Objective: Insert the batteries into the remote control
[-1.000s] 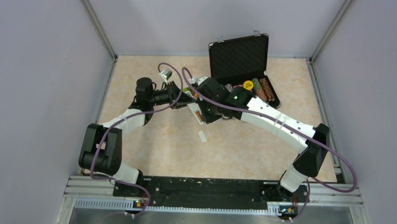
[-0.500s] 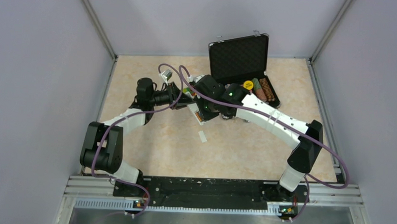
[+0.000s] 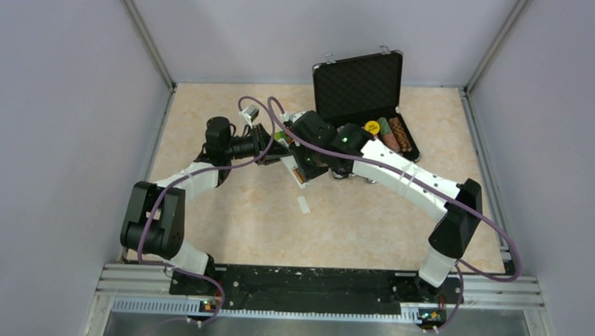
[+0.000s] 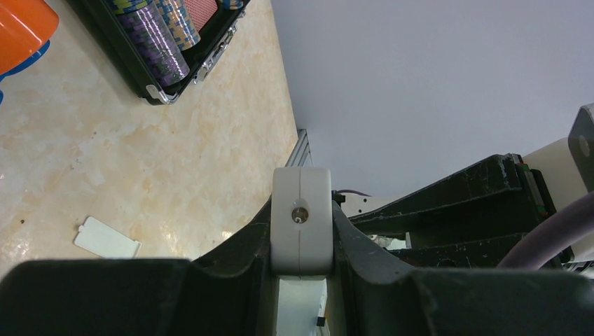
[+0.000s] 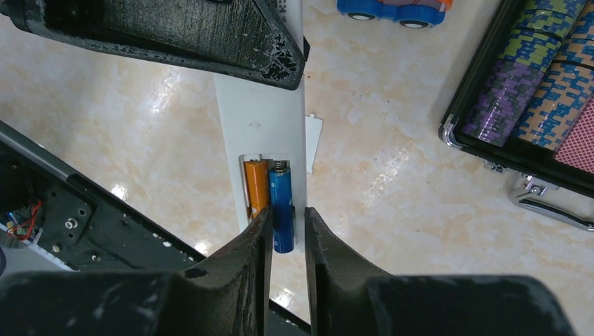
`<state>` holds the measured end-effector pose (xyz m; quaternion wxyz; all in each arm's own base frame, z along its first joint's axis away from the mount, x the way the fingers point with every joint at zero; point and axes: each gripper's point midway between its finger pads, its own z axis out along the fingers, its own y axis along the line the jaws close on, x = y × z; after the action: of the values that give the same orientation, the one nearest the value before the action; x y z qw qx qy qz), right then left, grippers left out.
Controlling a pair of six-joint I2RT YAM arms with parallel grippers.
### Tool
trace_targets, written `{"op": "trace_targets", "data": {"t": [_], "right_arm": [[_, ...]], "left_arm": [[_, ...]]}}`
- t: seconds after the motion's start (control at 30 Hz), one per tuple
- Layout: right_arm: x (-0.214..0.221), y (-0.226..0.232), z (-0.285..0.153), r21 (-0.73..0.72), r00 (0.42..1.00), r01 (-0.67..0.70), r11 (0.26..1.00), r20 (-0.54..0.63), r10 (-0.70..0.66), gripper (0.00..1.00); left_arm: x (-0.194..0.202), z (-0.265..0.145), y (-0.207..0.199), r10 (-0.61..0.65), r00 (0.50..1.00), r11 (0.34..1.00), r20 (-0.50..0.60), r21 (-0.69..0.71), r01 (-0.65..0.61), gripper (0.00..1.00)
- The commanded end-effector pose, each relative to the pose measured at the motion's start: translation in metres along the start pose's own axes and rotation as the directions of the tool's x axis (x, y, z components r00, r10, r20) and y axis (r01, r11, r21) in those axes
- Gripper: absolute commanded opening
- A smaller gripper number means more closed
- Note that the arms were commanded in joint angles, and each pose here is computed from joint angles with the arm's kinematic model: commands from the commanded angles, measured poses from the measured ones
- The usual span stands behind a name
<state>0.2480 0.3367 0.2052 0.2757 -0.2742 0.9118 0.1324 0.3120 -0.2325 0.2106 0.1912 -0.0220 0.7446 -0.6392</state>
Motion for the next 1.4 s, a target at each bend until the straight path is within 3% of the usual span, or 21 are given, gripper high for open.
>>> {"op": "trace_targets", "data": {"t": [0.0, 0.2, 0.33, 0.53, 0.67, 0.83, 1.0, 1.37], "right_arm": [[-0.012, -0.007, -0.006, 0.010, 1.000, -0.005, 1.000, 0.029, 0.004, 0.23], [-0.021, -0.006, -0.020, -0.010, 0.997, -0.039, 0.999, 0.070, 0.040, 0.31], [-0.032, -0.011, -0.039, -0.036, 0.987, -0.085, 0.996, 0.130, 0.089, 0.45], [-0.029, -0.003, -0.056, -0.151, 0.972, -0.053, 0.987, 0.219, 0.086, 0.49], [-0.029, 0.003, -0.079, -0.241, 0.921, 0.039, 0.970, 0.386, 0.059, 0.49], [-0.023, -0.002, -0.101, -0.245, 0.849, 0.139, 0.960, 0.528, 0.011, 0.47], [-0.020, -0.003, -0.093, -0.238, 0.848, 0.138, 0.961, 0.529, 0.009, 0.31], [-0.016, 0.004, -0.075, -0.260, 0.868, 0.155, 0.953, 0.497, -0.006, 0.27]], "left_arm": [[-0.007, 0.003, -0.019, 0.030, 0.999, 0.998, -0.020, 0.049, -0.029, 0.00], [-0.011, 0.005, -0.015, 0.013, 1.000, 0.999, -0.017, 0.041, -0.012, 0.00], [-0.012, 0.007, -0.013, 0.003, 1.000, 0.999, -0.020, 0.041, -0.003, 0.00], [-0.013, 0.008, -0.021, -0.020, 0.999, 0.997, -0.038, 0.080, 0.023, 0.00], [-0.011, 0.006, -0.032, -0.031, 0.997, 0.991, -0.072, 0.131, 0.040, 0.00], [-0.008, 0.004, -0.043, -0.028, 0.995, 0.986, -0.097, 0.162, 0.044, 0.00], [-0.004, 0.001, -0.052, -0.018, 0.994, 0.984, -0.108, 0.172, 0.037, 0.00], [0.000, -0.002, -0.060, -0.002, 0.995, 0.985, -0.100, 0.172, 0.019, 0.00]]}}
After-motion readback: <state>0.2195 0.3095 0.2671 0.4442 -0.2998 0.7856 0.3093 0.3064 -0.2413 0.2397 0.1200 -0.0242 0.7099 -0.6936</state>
